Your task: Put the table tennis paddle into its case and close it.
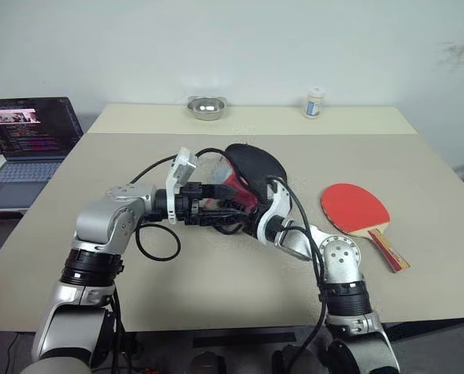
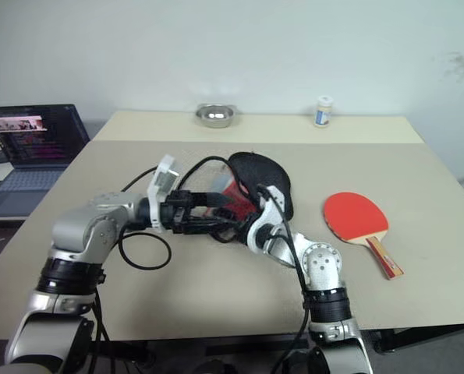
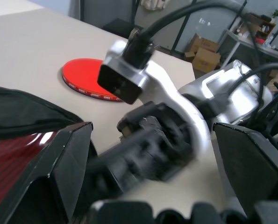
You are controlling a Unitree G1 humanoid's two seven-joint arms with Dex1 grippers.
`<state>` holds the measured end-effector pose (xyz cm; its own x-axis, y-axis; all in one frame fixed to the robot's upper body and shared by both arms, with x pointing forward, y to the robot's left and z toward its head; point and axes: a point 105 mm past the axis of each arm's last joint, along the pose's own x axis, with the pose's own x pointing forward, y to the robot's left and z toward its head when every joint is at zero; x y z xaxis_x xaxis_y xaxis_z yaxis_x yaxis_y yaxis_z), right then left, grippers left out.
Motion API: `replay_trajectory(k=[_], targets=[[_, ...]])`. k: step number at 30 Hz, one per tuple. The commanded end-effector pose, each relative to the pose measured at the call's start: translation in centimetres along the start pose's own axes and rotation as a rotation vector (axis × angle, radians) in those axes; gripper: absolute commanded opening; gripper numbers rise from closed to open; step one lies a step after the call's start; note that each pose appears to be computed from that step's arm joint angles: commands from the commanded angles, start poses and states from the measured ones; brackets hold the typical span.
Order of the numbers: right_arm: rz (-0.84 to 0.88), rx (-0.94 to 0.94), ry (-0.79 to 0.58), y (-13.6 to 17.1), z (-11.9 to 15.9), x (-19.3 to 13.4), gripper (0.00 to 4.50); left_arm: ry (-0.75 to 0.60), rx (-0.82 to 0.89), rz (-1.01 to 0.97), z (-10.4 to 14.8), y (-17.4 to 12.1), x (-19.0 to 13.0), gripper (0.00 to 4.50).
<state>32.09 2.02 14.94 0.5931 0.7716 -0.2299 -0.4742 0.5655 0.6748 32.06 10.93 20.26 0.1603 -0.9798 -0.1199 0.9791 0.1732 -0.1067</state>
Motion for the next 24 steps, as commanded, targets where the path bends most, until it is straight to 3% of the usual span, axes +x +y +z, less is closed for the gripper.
replay_trajectory(k=[1, 7, 14, 19, 24], targets=[[0.089, -0.201, 0.071, 1.5, -1.0, -1.8, 4.48, -0.003, 0.036, -0.001, 0.6, 0.1, -0.1, 4.50], [0.159, -0.145, 0.118, 1.5, -2.9, -3.2, 4.48, 0.002, 0.041, 0.005, 0.4, 0.2, -0.1, 4.50], [0.224, -0.308, 0.167, 1.7, -3.0, -6.8, 4.48, 0.023, 0.047, 0.010, 0.0, 0.2, -0.4, 4.50], [0.154, -0.602, 0.145, 0.0, -0.5, -10.3, 4.48, 0.042, 0.040, 0.031, -0.7, 0.5, -1.4, 4.50], [-0.082, -0.514, -0.071, -4.7, 4.9, -10.1, 4.48, 0.041, 0.057, 0.031, -1.1, 0.6, -2.1, 4.50]])
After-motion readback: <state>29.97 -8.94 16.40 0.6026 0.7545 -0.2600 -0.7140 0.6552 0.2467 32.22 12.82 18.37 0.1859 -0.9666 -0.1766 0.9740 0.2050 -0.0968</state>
